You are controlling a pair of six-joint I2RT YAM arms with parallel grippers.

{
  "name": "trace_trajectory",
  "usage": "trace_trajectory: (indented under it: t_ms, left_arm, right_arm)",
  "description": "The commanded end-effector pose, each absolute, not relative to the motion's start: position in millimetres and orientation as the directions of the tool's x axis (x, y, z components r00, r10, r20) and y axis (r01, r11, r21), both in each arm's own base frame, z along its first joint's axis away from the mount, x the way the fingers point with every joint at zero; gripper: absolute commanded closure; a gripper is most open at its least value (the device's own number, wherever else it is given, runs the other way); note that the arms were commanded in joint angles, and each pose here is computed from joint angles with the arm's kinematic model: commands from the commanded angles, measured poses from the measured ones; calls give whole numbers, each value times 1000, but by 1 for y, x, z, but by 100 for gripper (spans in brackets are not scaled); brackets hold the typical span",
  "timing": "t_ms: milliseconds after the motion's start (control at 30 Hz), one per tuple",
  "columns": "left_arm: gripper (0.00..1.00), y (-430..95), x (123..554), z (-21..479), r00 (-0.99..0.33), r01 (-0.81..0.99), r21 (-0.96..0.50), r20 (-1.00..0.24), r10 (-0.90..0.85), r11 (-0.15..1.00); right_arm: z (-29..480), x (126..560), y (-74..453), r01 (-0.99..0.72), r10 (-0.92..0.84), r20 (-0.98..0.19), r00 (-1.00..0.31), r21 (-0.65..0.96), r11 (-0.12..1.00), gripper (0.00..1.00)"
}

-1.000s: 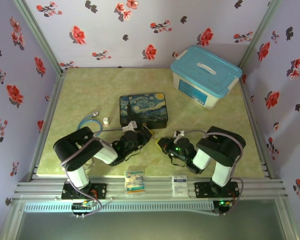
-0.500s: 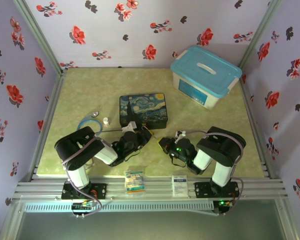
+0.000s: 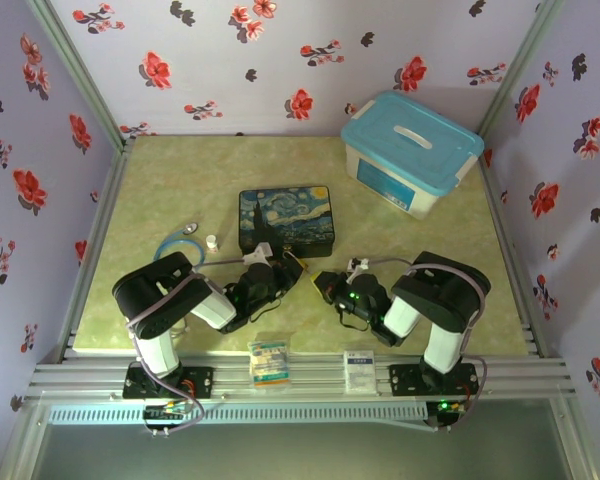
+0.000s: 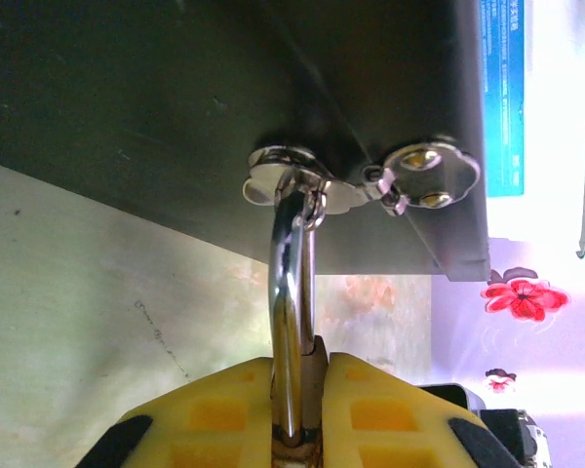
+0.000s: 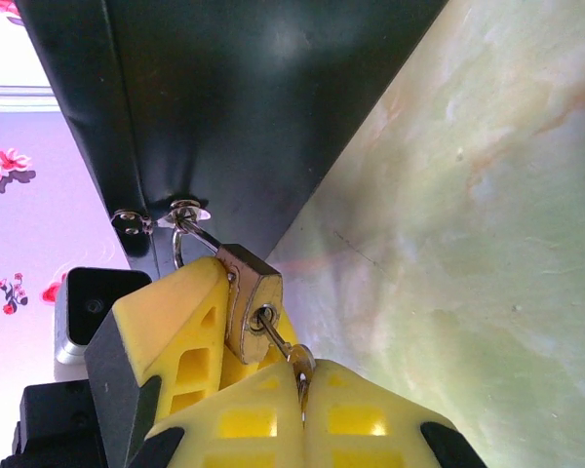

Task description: Unlock a padlock with a key

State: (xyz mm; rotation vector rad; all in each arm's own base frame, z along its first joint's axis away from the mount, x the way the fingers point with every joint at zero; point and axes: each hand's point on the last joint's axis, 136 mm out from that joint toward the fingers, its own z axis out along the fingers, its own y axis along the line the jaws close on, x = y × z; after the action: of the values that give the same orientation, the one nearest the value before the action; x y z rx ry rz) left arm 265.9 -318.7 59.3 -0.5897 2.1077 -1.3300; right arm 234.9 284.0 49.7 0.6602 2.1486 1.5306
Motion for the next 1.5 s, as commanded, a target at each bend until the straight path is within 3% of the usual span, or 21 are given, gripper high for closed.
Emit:
trace_trajectory:
  t_ms: [0,667,967,1167,1400,1467]
  left_arm:
    - [100,-331,262,80,-744,-10,-940,-220,-631,340]
    - [100,-348,257,95,-755,18,-954,-209,-621,300]
    - [100,-350,258,97,-757,15,-956,-202,-622,292]
    - [100,-356,256,96,-768,16,-957,-198,-609,291]
    - [100,-359,254,90,-775,8,-955,-194,-601,297]
    - [100,-359,254,87,-776,3,-955,-189,-601,296]
  right_arm:
    - [60,239,294,103,591,-70,-804,961,255,100]
    - [87,249,297,221,670,127,-732,974,57,100]
    - [79,253,285,249,735,138,-664,968,44,100]
    - [102,251,327,107,608,30,-793,990,92,100]
    - [125,241,343,-35,537,-99,-838,991,128,100]
    - [117,240,340,-42,536,-142,-832,980,195,100]
